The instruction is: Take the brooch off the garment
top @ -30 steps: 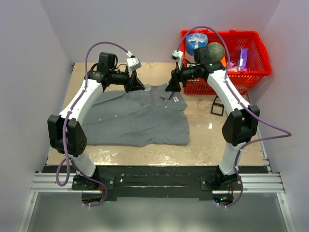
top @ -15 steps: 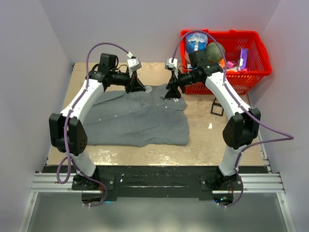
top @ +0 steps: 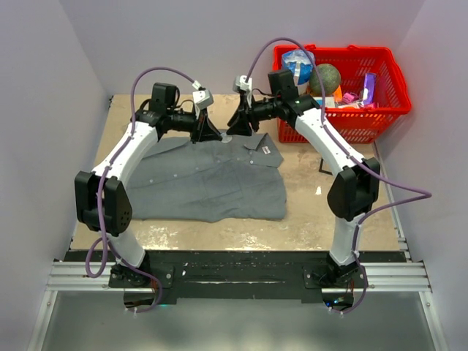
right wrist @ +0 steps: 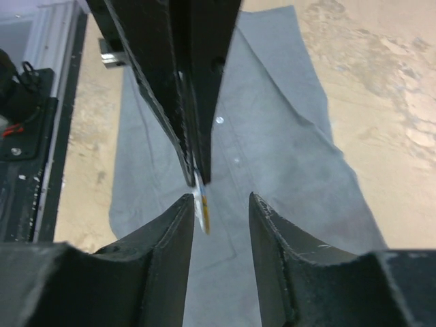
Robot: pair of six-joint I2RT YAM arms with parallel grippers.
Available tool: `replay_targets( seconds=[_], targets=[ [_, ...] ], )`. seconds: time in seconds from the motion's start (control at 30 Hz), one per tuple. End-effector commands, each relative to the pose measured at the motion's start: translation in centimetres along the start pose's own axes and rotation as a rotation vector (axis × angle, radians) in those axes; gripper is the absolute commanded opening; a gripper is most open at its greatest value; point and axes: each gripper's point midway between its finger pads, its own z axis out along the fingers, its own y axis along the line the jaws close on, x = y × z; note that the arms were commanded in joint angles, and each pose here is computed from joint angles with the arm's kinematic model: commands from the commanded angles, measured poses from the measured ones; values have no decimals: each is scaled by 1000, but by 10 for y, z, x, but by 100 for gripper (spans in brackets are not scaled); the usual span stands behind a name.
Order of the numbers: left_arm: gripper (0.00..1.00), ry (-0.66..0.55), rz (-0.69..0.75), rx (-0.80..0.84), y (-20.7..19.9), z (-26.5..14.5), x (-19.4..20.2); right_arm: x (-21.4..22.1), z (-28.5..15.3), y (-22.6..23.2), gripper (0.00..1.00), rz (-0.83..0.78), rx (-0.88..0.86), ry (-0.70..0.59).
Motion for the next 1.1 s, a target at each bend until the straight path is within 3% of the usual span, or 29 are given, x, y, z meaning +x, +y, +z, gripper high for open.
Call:
replay_targets(
  seconds=[0.0,0.3,0.7,0.87,1.07],
  targets=[
    [0,-49,56,14,-17,-9,-23,-28,5,20,40,-19,-64,-72],
    [0,-55,67,5,-19,-11,-28,-22,2,22,39,-13,-44,-46],
    [0,-56,73,3,-20,-13,-29,-21,-1,22,31,-12,-23,-40],
    [0,-54,61,1,-20,-13,-26,-22,-1,21,43,-9,-13,-39],
    [0,-48,60,-6,-19,-13,-24,-25,0,19,45,0,-16,-51]
  ],
)
